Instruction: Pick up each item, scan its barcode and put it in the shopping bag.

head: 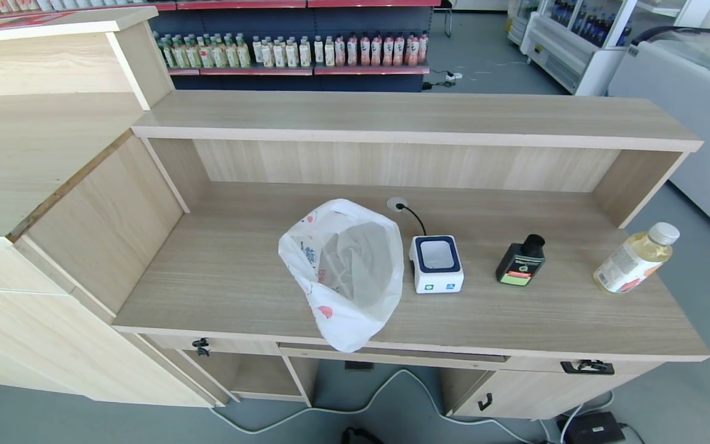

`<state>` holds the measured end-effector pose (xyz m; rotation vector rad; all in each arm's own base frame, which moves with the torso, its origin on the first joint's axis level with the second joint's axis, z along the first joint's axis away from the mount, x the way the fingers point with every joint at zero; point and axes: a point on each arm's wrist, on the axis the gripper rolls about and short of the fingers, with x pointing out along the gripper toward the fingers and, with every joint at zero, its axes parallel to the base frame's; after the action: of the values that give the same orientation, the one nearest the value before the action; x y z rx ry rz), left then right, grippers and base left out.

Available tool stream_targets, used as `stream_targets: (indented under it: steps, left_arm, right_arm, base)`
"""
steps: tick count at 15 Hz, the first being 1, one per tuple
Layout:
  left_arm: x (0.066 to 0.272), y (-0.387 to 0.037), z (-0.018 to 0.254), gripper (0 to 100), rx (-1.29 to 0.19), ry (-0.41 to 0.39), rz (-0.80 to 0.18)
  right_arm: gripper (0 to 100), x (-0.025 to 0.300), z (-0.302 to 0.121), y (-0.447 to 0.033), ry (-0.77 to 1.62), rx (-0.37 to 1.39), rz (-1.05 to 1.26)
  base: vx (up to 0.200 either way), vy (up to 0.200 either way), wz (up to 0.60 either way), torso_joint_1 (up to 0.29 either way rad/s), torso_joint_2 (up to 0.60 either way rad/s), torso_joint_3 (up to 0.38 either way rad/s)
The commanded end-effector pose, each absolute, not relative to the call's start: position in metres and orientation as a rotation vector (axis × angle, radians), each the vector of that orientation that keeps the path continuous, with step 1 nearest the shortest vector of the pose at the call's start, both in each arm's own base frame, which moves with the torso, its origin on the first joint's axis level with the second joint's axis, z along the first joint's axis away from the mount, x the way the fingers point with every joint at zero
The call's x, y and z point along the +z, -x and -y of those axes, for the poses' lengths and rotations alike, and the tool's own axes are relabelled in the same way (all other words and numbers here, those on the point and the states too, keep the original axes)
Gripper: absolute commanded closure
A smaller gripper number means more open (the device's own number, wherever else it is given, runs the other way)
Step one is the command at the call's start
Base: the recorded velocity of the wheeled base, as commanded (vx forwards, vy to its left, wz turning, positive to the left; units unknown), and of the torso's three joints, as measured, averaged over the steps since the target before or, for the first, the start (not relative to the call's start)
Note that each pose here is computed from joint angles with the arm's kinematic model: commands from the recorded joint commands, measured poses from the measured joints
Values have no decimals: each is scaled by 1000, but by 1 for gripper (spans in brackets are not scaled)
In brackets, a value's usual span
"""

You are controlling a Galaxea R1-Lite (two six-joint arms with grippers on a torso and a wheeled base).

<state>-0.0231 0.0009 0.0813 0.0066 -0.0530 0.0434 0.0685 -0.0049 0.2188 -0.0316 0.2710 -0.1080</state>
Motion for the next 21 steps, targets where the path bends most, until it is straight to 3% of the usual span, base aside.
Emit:
stream_targets:
  steps: [1,5,9,21]
  left_arm:
    - [81,23,-1,0,45,-7,54]
    - [81,23,-1,0,43,-7,54]
    - [81,23,-1,0,45,-7,54]
    - [81,23,-1,0,43,-7,54]
  right_arm:
    - [0,204,20,-138,12,-168,-439]
    - [0,180,68,-224,120,-253,-586]
    - [0,169,93,-301,107,-211,-585]
    - [0,145,69,-363,129,90,-577]
  base:
    - [0,0,0,0,0,0]
    - [0,0,0,0,0,0]
    - [0,0,0,0,0,0]
    - [0,0,0,0,0,0]
